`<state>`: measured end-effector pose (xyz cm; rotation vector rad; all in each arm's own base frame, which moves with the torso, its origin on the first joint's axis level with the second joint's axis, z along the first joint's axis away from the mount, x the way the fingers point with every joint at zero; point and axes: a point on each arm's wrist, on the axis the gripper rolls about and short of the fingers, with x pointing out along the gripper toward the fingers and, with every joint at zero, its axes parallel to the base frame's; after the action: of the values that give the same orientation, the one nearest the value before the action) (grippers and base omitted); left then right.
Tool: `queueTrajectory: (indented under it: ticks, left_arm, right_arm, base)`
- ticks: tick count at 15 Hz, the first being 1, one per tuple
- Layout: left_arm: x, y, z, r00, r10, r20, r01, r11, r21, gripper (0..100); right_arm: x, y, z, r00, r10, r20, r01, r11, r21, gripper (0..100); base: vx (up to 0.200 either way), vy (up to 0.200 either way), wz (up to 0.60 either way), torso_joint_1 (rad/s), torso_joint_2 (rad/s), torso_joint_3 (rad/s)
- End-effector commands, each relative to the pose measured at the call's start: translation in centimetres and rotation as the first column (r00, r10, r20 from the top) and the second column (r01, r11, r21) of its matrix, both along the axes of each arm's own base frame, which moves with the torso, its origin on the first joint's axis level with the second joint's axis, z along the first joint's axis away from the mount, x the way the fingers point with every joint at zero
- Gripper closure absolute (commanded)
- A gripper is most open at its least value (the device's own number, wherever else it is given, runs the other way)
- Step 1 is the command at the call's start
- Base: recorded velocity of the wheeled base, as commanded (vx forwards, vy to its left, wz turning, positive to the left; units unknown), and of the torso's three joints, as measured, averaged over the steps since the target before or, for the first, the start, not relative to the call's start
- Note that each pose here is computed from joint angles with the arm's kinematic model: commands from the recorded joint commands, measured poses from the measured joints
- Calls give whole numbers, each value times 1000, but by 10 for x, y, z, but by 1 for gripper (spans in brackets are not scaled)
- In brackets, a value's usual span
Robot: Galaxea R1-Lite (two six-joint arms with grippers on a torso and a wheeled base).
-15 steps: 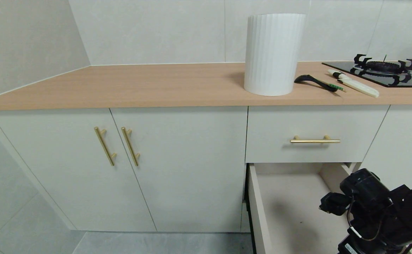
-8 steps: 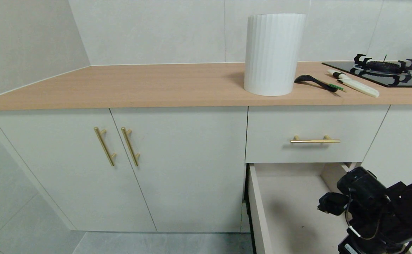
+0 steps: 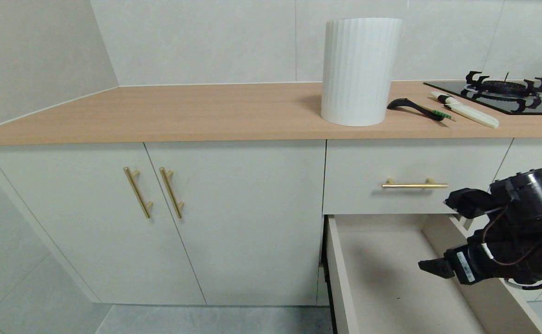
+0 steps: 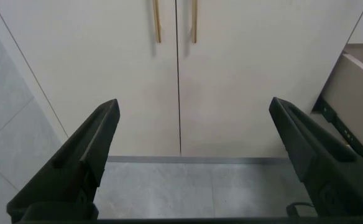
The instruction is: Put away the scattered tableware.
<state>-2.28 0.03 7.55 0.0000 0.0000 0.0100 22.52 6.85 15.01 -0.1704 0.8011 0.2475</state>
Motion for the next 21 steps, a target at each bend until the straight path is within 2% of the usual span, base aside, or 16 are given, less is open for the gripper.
queueTrajectory:
  ticks: [1, 3, 10, 14, 21]
  left_arm:
    - [0, 0, 0, 1000, 1, -2, -1, 1000, 0, 0]
    - [0, 0, 0, 1000, 1, -2, -1, 1000, 0, 0]
    - [0, 0, 0, 1000, 1, -2, -1, 1000, -2, 0]
    - [0, 0, 0, 1000, 1, -2, -1, 1000, 0, 0]
    - [0, 0, 0, 1000, 1, -2, -1, 1000, -2, 0]
  right_arm:
    - [-12, -10, 26, 991, -30, 130, 25, 999, 42, 0]
    - [-9, -13, 32, 980, -46, 195, 35, 998, 60, 0]
    - [-8, -16, 31, 973, -59, 224, 45, 997, 64, 0]
    - [-9, -16, 33, 971, -60, 230, 46, 997, 68, 0]
    - [-10, -16, 31, 973, -56, 226, 43, 997, 62, 0]
  base:
    - [0, 0, 0, 0, 0, 0]
    - [0, 0, 0, 0, 0, 0]
    - [0, 0, 0, 4, -15, -8]
    - [0, 0, 0, 78, -260, -245]
    - [0, 0, 0, 177, -505, -291]
